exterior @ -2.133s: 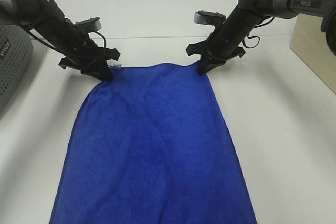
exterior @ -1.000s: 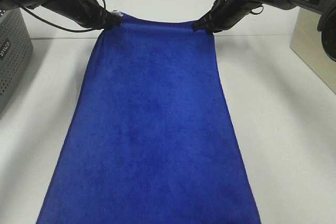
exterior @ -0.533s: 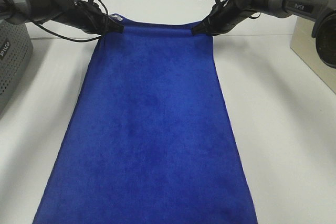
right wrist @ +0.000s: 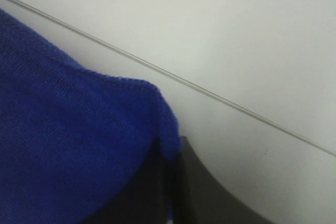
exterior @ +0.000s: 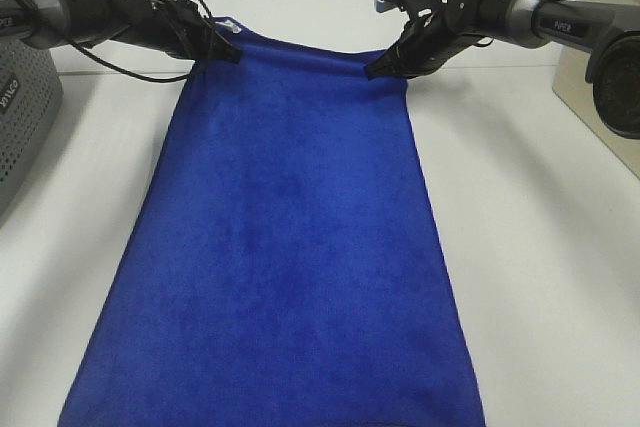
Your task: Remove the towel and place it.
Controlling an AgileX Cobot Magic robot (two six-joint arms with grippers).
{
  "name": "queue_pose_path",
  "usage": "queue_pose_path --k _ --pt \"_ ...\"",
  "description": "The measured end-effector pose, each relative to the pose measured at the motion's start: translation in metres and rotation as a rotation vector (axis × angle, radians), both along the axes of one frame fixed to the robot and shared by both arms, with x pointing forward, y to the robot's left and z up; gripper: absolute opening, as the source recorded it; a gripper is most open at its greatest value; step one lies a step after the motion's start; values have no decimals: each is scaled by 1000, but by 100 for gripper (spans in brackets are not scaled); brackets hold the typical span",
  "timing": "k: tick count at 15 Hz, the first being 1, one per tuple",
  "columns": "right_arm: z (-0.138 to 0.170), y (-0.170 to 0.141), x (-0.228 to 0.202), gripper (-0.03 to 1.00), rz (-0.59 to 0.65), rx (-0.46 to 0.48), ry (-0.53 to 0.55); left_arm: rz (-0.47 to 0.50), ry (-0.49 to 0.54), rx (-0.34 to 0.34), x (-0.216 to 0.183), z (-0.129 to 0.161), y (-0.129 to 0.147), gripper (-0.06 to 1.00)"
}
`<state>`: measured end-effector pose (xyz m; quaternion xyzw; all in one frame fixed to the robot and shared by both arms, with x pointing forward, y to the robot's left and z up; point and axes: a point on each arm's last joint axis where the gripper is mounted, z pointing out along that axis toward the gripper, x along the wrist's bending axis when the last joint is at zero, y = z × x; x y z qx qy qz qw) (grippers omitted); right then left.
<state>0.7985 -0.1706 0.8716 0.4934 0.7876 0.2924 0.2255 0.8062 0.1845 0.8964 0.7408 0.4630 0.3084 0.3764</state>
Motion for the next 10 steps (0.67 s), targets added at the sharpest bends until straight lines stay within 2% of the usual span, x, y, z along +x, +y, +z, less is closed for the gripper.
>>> queue_pose_path --k 3,7,8,9,10 --pt "-3 0 0 2 -1 0 6 5 9 -1 1 -9 0 3" --pt "-7 0 0 3 -7 4 12 14 31 -2 1 -27 1 17" --pt "-6 0 1 8 -11 7 2 26 20 -1 2 -30 1 23" --pt "-7 0 1 18 -17 11 4 34 7 0 2 -29 2 33" --pt "-7 0 1 32 -17 12 4 44 -9 1 3 -29 3 37"
